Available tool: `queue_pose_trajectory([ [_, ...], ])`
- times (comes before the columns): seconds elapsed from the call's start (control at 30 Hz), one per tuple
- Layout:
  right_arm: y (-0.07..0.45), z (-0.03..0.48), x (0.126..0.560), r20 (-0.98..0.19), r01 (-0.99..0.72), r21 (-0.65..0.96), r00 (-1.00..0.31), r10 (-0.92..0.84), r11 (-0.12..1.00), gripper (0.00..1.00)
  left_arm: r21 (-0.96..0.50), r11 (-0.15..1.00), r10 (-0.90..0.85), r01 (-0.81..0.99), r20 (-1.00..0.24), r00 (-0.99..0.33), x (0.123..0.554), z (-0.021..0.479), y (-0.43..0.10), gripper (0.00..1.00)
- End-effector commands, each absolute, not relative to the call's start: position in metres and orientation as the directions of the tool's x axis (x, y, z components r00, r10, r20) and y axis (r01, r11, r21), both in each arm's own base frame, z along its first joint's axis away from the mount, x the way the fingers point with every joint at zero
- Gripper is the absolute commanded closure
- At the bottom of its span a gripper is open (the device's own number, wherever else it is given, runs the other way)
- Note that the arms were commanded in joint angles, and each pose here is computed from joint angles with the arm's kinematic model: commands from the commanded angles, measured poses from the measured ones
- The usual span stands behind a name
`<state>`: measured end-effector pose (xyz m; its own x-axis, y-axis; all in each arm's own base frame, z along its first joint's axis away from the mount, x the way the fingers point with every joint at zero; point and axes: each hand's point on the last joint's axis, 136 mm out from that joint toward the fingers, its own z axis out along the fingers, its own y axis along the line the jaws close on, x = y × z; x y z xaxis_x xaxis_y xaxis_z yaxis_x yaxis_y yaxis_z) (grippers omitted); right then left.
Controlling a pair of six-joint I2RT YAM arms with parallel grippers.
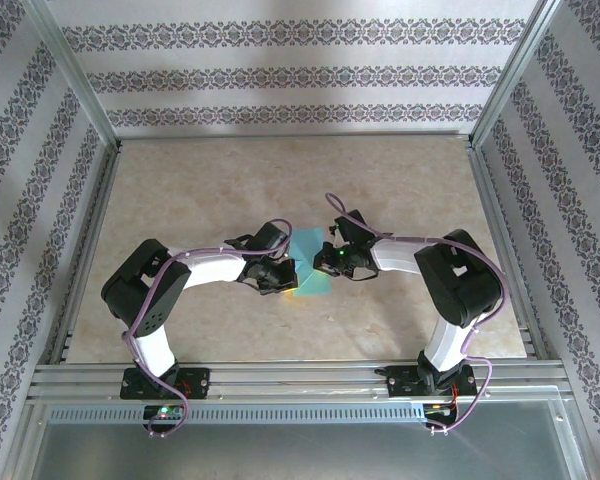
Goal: Fold a paper plane with a square sheet of paper (pick it up from the middle)
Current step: Fold the triangle a second time at the center of the table, then turn over the paper at the center of the table.
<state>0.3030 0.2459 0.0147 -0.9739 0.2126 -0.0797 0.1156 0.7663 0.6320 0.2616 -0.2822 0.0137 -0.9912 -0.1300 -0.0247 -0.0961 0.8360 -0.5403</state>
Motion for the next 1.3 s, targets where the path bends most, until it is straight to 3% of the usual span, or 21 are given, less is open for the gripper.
queue_pose_trajectory([
  [0.0, 0.213, -0.001, 0.318, -0.101, 0.173, 0.541, -0.958, 0.267, 0.823, 0.93, -0.270, 0.947, -0.144, -0.174, 0.125, -0.982, 0.216, -0.047, -0.225, 1.00],
  [0.37, 0.187, 0.041, 0.344, -0.177, 0.166, 0.576, -0.930, 0.321, 0.801, 0.89, -0.359, 0.928, -0.081, -0.098, 0.063, -0.995, 0.240, -0.014, -0.250, 0.97],
  [0.5, 0.188, 0.057, 0.329, -0.171, 0.173, 0.619, -0.922, 0.347, 0.766, 0.80, -0.484, 0.875, -0.058, -0.029, -0.046, -0.997, 0.276, 0.036, -0.284, 0.91],
  [0.63, 0.189, 0.064, 0.313, -0.145, 0.205, 0.651, -0.911, 0.385, 0.731, 0.69, -0.515, 0.857, -0.081, 0.011, -0.156, -0.984, 0.302, 0.069, -0.294, 0.86],
  [0.87, 0.198, 0.068, 0.297, -0.118, 0.241, 0.671, -0.899, 0.423, 0.701, 0.56, -0.481, 0.876, -0.138, -0.032, -0.187, -0.973, 0.325, 0.058, -0.282, 0.86],
  [1.27, 0.226, 0.048, 0.290, -0.032, 0.302, 0.642, -0.908, 0.419, 0.705, 0.53, -0.404, 0.901, -0.227, -0.162, -0.121, -0.966, 0.332, 0.018, -0.274, 0.96],
])
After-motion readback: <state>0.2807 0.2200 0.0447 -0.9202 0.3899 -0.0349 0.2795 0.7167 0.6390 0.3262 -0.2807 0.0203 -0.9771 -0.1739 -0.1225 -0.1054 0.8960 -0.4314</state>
